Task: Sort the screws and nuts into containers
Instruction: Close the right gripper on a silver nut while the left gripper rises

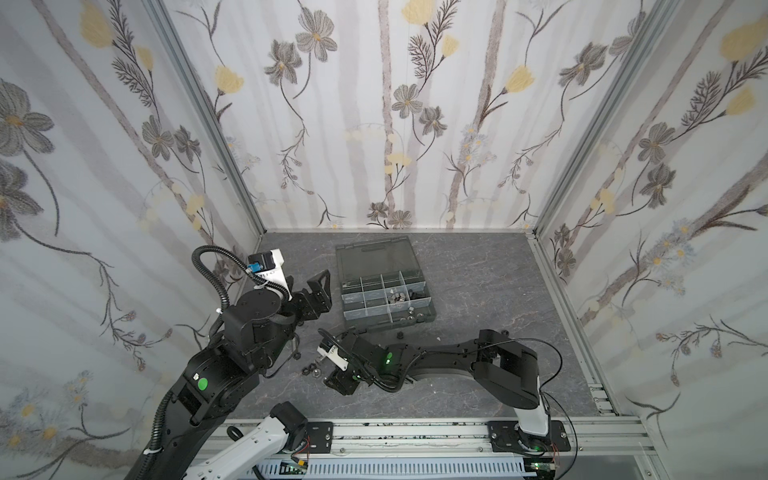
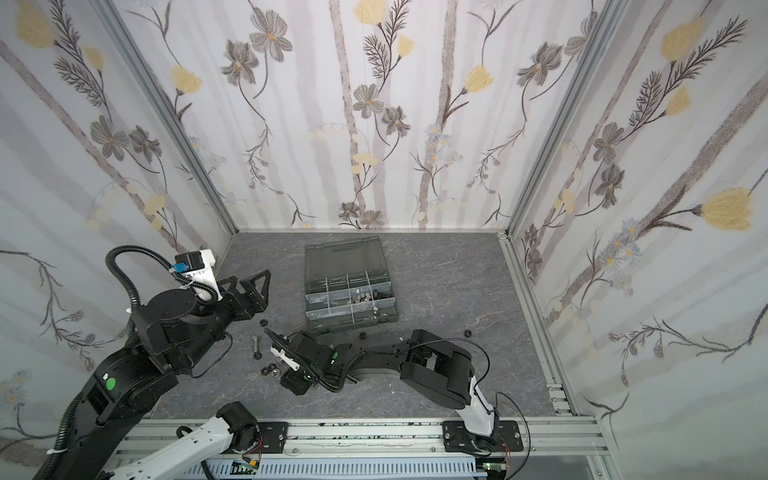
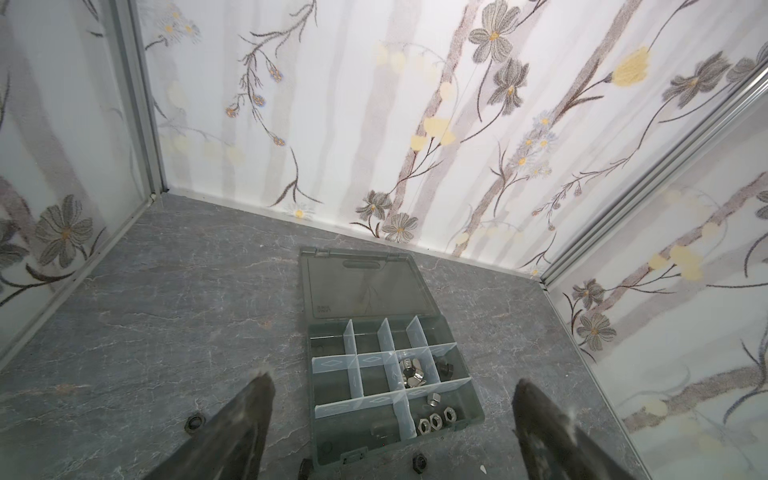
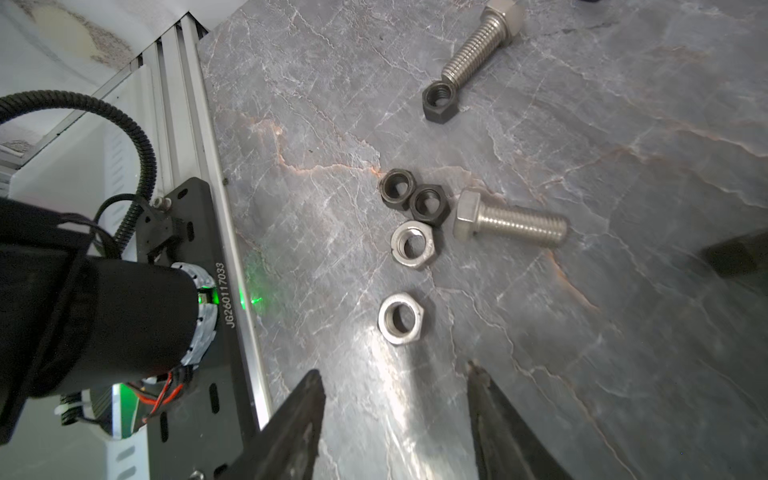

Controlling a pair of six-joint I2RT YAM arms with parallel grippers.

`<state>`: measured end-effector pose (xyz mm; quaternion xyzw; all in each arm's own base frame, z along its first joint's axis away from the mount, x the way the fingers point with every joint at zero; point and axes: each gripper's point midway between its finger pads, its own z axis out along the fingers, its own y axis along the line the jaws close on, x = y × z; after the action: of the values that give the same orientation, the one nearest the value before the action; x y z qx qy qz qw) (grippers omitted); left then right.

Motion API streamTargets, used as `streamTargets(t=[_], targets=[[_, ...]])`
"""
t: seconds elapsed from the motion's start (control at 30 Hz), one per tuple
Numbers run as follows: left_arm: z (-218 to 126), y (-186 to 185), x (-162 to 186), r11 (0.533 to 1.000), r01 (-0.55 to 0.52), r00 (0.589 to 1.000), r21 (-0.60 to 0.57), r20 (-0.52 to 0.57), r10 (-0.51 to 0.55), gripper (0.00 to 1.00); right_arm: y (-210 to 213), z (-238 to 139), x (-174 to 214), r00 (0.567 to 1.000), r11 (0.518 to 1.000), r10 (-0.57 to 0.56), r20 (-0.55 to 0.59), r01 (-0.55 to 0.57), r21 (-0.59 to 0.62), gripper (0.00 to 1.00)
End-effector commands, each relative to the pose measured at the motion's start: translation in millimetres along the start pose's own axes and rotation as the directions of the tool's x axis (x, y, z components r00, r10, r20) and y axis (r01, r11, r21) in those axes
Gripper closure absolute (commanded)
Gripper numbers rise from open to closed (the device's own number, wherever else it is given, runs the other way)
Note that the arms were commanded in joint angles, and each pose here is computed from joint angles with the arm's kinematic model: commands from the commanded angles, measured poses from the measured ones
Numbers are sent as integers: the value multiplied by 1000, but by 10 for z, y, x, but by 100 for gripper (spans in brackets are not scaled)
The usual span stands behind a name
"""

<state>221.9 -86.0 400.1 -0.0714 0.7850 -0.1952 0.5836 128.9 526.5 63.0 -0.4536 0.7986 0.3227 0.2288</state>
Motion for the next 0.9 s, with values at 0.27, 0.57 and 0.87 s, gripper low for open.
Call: streamTargets(t=[0.27, 0.57, 0.87], targets=[[-111, 141, -15, 998, -25, 1000, -54, -2, 25, 9, -53, 358, 137, 995, 998, -50, -83, 52, 26, 45], [-129, 177, -4, 997, -28, 1000, -68, -5, 28, 8, -85, 467, 190, 989, 993, -83, -123, 93, 73, 54], [-132, 204, -6, 996, -33, 999, -81, 0, 33, 8, -119, 487, 358, 974, 971, -152, -170, 180, 159, 61]])
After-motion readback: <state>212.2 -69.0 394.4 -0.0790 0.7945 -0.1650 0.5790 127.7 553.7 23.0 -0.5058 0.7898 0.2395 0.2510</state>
